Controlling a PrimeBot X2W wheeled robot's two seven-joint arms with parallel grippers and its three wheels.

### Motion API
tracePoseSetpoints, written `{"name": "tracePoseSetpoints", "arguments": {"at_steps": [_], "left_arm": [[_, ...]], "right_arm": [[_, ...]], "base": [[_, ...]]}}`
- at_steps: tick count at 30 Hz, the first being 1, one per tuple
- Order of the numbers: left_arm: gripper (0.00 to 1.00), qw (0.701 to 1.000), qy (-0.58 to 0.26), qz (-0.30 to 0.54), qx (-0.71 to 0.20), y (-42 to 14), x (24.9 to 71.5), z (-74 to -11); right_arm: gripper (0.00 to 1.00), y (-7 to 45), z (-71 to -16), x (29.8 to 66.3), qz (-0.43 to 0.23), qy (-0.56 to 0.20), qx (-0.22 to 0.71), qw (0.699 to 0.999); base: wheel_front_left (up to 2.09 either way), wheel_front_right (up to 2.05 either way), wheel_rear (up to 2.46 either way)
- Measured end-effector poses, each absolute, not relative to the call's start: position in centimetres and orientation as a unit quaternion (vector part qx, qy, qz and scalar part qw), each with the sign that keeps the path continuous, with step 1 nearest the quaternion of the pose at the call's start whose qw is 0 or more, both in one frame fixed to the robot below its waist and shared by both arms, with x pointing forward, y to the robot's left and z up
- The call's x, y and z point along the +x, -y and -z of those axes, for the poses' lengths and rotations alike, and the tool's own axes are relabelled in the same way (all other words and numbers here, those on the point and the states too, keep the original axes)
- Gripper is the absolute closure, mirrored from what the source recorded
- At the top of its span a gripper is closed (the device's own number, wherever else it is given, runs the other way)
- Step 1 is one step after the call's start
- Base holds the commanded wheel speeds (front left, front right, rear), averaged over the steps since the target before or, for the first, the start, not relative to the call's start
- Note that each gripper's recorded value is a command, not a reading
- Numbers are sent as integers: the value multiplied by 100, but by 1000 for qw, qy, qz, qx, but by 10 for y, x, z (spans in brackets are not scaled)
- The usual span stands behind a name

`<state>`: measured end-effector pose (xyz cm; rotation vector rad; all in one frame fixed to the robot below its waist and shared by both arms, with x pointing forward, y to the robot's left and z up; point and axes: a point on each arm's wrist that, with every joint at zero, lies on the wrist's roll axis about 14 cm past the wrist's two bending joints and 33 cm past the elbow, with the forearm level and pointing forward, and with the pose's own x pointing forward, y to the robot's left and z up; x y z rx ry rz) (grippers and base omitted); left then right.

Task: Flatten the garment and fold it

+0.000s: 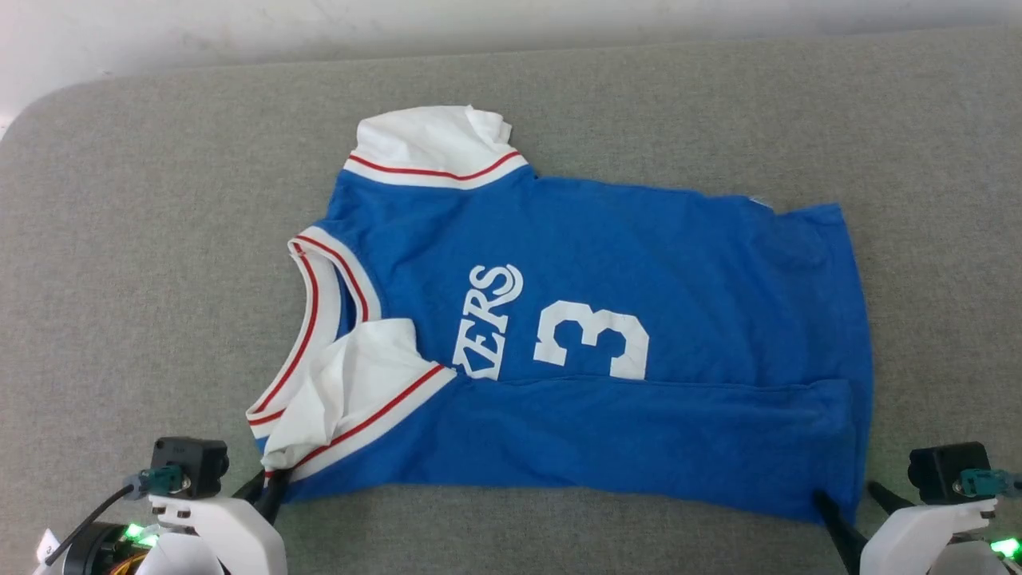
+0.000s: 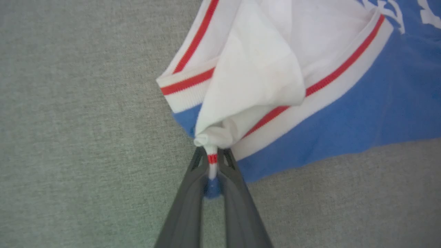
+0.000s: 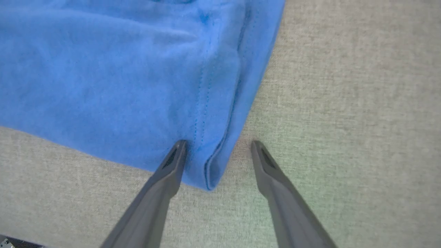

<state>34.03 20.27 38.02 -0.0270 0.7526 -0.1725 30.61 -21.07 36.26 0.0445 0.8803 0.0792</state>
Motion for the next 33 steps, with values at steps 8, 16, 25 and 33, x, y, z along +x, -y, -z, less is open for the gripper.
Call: {"name": "tracePoseSetpoints", "arguments": {"at_steps": [8,16,25,33], "left_arm": [[100,925,-371,83,-12,-203,343,-378],[100,935,-342,80,-46,-199,352,-393],[100,929,-351,76,-91,-194,325,-411],[100,899,-413,72,-128,-182,284,-397]], "right_arm": [[100,205,-355,315,-44,-436,42,898],[100,217,-372,325,-31,-409,37,911],[100,250,-420,331,-1,-369,17,929],[100,261,-408,301,12,-420,20,907]], "base": [[0,0,0],[0,0,0],[0,0,0],[0,0,0]]}}
